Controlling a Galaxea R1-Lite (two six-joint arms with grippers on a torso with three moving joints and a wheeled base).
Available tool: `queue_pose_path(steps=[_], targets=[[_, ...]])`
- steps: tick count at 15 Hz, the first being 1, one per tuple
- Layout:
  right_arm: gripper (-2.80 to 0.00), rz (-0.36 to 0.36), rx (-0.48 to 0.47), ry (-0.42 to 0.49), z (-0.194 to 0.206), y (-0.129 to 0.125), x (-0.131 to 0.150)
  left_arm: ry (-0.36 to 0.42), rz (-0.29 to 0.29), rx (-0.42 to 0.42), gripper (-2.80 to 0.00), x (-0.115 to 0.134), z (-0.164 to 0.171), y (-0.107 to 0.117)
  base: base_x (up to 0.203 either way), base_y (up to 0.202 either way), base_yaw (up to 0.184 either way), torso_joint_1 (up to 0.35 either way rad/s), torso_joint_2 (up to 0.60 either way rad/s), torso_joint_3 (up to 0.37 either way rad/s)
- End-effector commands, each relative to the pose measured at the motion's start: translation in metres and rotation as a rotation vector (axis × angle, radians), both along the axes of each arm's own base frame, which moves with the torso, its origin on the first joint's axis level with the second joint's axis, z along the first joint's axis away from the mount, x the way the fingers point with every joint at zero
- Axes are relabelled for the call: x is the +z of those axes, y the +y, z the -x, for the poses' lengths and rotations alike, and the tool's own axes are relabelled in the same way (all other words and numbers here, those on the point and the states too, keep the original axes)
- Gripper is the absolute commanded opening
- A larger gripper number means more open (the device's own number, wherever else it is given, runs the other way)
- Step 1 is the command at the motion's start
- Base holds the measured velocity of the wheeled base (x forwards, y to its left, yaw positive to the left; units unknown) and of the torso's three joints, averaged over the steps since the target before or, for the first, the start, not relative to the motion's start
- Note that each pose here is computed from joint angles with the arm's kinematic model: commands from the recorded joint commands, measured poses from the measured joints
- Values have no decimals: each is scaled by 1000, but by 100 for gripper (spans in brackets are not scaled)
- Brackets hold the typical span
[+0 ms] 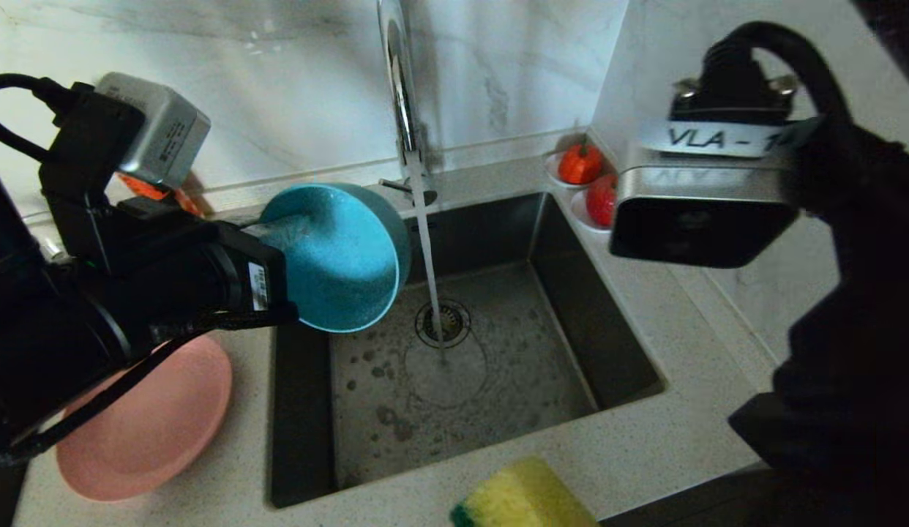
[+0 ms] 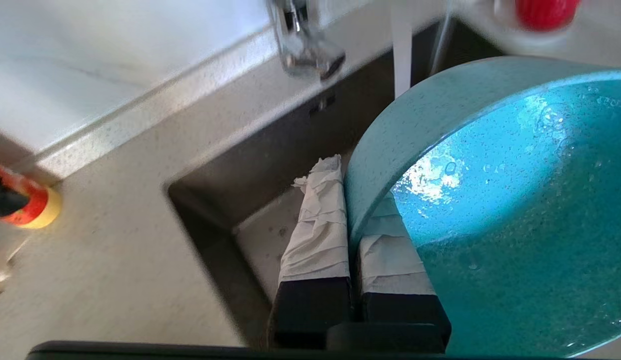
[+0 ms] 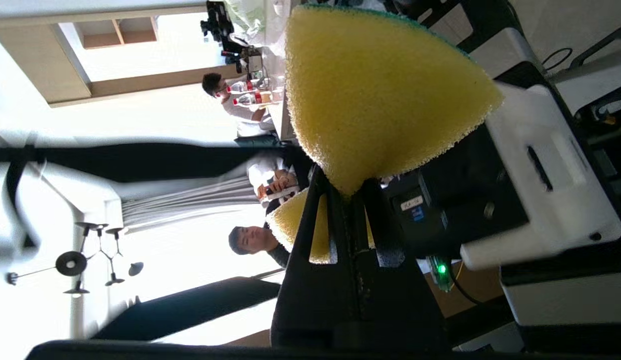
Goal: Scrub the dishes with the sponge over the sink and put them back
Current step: Wipe the bowl
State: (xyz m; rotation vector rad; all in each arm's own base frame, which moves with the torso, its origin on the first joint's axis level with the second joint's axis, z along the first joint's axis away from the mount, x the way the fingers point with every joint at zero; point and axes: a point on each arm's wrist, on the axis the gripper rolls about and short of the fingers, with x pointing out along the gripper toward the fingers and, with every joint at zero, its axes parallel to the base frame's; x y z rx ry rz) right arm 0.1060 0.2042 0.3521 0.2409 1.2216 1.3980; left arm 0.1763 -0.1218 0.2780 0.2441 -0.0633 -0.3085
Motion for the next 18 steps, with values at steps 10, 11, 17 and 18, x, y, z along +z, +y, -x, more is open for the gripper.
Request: queue_pose_path(steps=[10,11,17,18], targets=[[-280,29,-28,116,-35,54,-23,30,102,-76,-280,-13,7,-28,0,0,0,0,0,0],[-280,36,-37,121,-39,55,-25,28,107,-75,-280,-12,7,-28,0,0,0,0,0,0],[-280,58,-124,182,-61,57,-35,60,124,-95,-280,-19,8,-35,0,0,0,0,0,0],[-280,57,-128,182,-64,58,-36,62,125,-100,-280,-20,9,-36,0,0,0,0,0,0]])
